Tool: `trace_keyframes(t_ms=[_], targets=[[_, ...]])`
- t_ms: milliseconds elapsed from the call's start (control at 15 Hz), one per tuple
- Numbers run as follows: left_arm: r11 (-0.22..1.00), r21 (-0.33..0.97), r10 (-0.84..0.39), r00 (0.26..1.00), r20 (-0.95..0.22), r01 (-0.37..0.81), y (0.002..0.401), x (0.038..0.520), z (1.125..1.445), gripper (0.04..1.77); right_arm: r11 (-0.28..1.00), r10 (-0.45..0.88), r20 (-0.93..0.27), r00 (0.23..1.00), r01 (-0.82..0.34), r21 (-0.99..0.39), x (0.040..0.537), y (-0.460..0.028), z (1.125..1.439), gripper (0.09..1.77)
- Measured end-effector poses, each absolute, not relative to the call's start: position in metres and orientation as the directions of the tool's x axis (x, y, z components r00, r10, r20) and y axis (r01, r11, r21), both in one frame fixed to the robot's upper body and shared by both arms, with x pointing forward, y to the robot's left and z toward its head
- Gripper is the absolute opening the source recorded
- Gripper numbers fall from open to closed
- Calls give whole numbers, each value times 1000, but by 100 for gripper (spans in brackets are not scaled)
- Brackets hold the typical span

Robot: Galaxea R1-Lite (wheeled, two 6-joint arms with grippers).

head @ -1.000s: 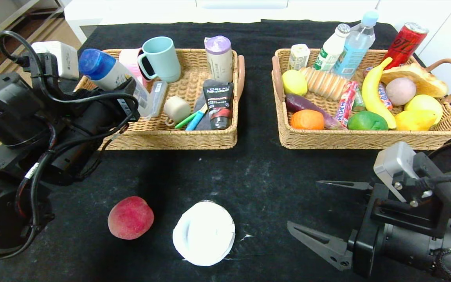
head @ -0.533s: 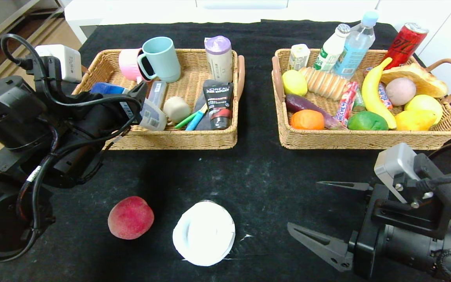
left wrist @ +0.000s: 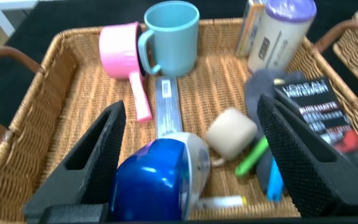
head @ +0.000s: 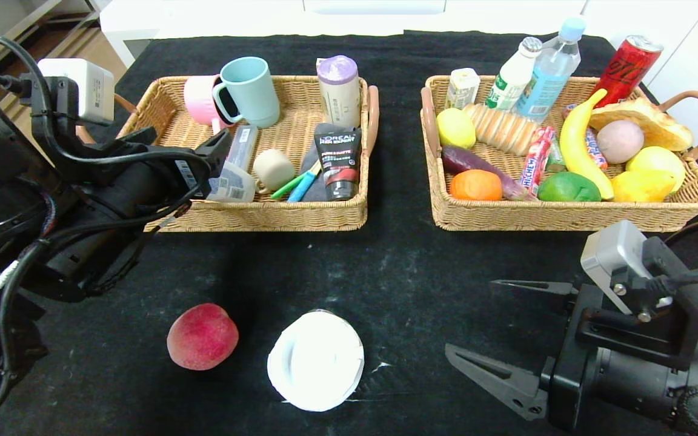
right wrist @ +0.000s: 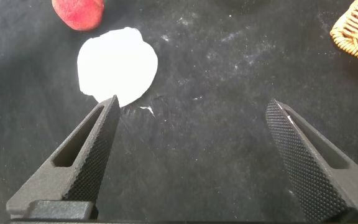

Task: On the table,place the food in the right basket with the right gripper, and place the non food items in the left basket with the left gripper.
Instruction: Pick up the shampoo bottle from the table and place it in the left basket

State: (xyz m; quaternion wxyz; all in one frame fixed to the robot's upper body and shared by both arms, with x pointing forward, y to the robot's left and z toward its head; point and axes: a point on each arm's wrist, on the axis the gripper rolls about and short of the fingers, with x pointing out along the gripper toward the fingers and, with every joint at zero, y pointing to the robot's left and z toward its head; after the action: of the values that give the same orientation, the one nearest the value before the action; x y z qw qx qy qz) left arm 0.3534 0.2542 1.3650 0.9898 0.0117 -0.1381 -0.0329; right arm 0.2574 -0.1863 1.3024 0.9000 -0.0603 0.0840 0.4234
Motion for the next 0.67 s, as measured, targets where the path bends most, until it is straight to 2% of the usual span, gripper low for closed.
trace_keyframes(t_ms=[533, 667], targets=[[987, 72, -149, 983, 106, 142, 250, 306, 1379, 166, 634, 752, -202, 627, -773, -37, 257, -186, 1303, 171], [984, 88, -159, 987, 35, 156, 249, 296, 1377, 167, 633, 753, -203, 626, -773, -38, 257, -186, 1303, 171]])
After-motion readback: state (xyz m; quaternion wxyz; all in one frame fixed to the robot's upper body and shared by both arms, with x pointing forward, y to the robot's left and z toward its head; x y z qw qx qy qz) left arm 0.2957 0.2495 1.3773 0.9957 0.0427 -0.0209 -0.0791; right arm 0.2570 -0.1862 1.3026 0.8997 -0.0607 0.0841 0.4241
